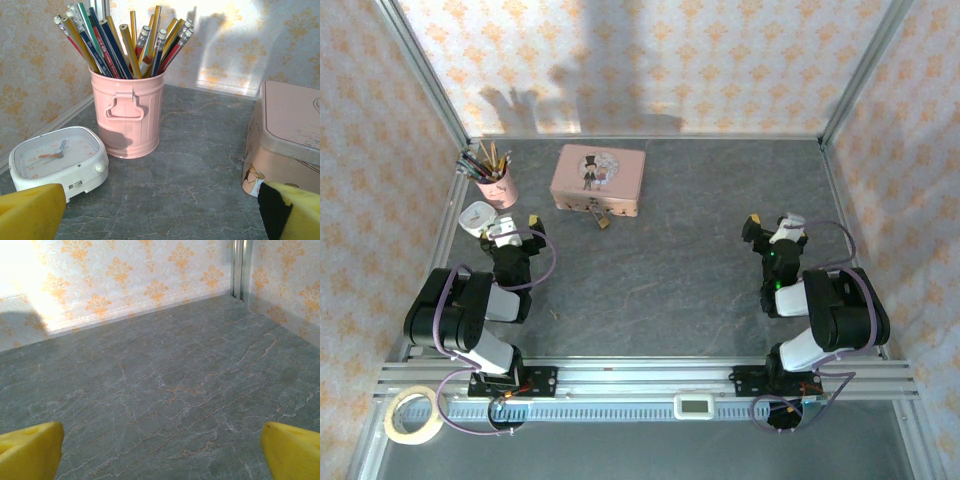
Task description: Unlock the padlock with the key
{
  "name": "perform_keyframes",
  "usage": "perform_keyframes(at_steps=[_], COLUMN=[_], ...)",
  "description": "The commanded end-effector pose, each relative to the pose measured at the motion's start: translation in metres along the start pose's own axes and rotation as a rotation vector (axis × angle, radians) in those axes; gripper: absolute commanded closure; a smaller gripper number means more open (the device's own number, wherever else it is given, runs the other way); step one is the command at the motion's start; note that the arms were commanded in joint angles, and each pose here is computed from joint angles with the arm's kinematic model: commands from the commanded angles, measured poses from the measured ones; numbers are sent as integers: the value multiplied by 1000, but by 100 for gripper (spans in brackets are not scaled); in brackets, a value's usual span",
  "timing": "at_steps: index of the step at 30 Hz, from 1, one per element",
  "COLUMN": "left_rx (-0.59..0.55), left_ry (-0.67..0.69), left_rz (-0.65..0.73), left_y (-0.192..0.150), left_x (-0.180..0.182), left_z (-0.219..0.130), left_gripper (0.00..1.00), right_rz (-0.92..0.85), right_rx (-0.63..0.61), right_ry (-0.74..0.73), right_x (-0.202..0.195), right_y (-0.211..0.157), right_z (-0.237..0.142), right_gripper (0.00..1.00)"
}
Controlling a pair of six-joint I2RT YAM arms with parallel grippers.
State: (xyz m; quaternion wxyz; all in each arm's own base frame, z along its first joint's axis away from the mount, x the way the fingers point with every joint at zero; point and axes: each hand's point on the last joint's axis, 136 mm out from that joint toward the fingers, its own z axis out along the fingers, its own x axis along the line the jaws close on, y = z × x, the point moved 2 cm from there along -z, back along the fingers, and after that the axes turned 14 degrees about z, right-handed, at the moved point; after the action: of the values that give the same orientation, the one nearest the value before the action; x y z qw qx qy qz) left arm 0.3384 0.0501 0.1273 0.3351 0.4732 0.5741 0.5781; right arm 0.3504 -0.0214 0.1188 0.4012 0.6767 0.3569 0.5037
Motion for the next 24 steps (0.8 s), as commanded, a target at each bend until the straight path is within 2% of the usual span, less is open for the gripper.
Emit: perform_keyframes(at_steps=[1, 8, 12, 15, 18, 20, 24], left_rx=[-42, -42, -30, -7, -46, -51, 133], left_ry=[14, 33, 82, 99, 150, 135, 19], left_rz=[-16, -21, -38, -36, -120, -196, -283], left_y=[11, 11, 24, 36, 57, 66, 65], left_x=[1, 4, 13, 17, 27, 27, 4], left_z=[2, 2, 2, 2, -2, -3, 6], left_gripper=[0, 0, 1, 1, 1, 1, 4], right_rz=[-9, -28, -50, 9, 42, 44, 20], right_rx=[-32, -19, -13, -24, 79, 157, 316], right_ry=[12, -24, -67, -82, -81, -79, -71], right_x=[5, 11, 24, 35, 54, 69, 95], right_y=[8, 17, 36, 51, 49, 43, 16], right_z=[2, 7, 11, 9, 13, 13, -1], right_gripper=[0, 0, 0, 0, 0, 0, 1])
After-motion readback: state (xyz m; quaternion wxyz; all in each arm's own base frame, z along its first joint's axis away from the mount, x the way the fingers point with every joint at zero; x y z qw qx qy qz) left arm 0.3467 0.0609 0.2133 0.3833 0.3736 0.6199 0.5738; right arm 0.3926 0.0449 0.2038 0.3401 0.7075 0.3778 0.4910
